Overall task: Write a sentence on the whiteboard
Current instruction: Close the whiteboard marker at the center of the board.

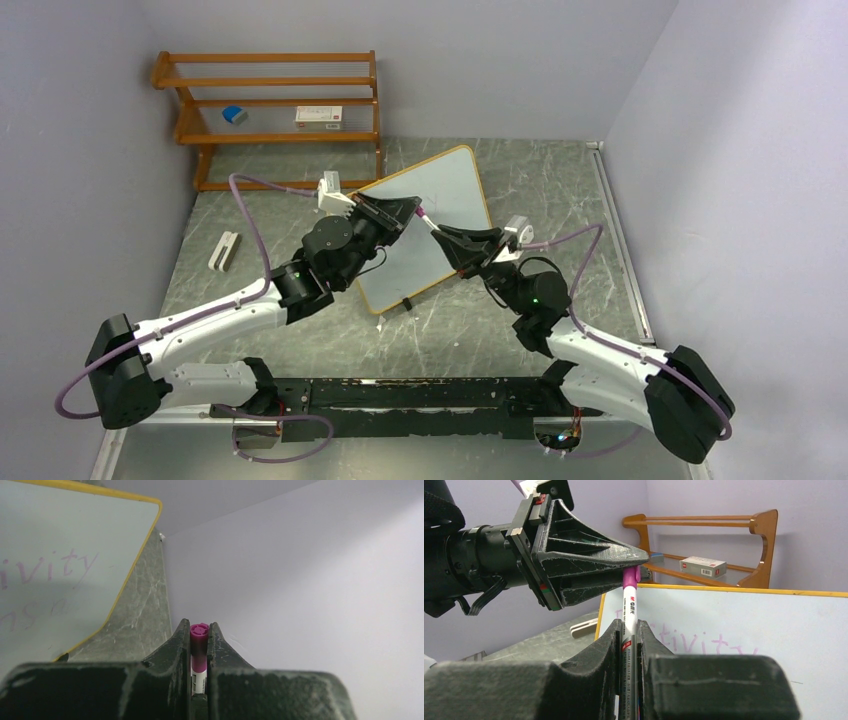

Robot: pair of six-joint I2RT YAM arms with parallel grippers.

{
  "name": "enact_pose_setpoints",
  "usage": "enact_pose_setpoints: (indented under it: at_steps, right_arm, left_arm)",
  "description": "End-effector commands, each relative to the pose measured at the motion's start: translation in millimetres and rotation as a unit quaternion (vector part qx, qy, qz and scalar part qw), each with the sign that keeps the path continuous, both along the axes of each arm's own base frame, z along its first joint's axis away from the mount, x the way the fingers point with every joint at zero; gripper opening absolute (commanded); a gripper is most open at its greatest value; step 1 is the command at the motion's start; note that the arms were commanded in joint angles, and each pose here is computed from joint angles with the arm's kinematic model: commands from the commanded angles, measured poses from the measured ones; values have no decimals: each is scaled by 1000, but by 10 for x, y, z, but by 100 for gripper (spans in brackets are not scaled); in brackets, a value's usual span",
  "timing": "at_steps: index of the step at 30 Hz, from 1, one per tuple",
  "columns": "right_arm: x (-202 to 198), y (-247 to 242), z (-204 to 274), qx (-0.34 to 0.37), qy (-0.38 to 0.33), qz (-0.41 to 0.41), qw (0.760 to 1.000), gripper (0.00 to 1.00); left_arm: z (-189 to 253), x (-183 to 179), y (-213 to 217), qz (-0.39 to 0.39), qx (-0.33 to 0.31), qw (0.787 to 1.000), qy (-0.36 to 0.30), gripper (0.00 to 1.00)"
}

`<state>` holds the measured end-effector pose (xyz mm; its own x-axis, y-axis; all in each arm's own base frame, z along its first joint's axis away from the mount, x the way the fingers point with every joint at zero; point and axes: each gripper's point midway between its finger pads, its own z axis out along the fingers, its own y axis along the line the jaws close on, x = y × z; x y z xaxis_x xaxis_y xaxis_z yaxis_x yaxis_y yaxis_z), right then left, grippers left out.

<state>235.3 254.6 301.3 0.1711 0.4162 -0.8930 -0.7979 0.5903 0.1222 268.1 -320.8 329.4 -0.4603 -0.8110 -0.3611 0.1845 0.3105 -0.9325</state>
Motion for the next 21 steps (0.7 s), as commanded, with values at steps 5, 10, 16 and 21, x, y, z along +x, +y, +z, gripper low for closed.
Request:
enact_pose_setpoints:
  at_steps: [5,10,16,21]
  right_arm:
    - [79,9,462,20,-56,-21,998,0]
    - [88,7,534,24,-69,-26,997,0]
    - [131,9,463,16,-54,-32,998,0]
    - [211,-91,224,-26,-19,-68,997,0]
  left_arm:
    - [-440,-878,-577,-186,51,981,25,5]
    - [-471,-1007,-633,-209,50,977,13,5]
    - [-421,-940,-580,-190,72,979,0,5]
    - [-255,-632,-192,-110,125,986,-27,30]
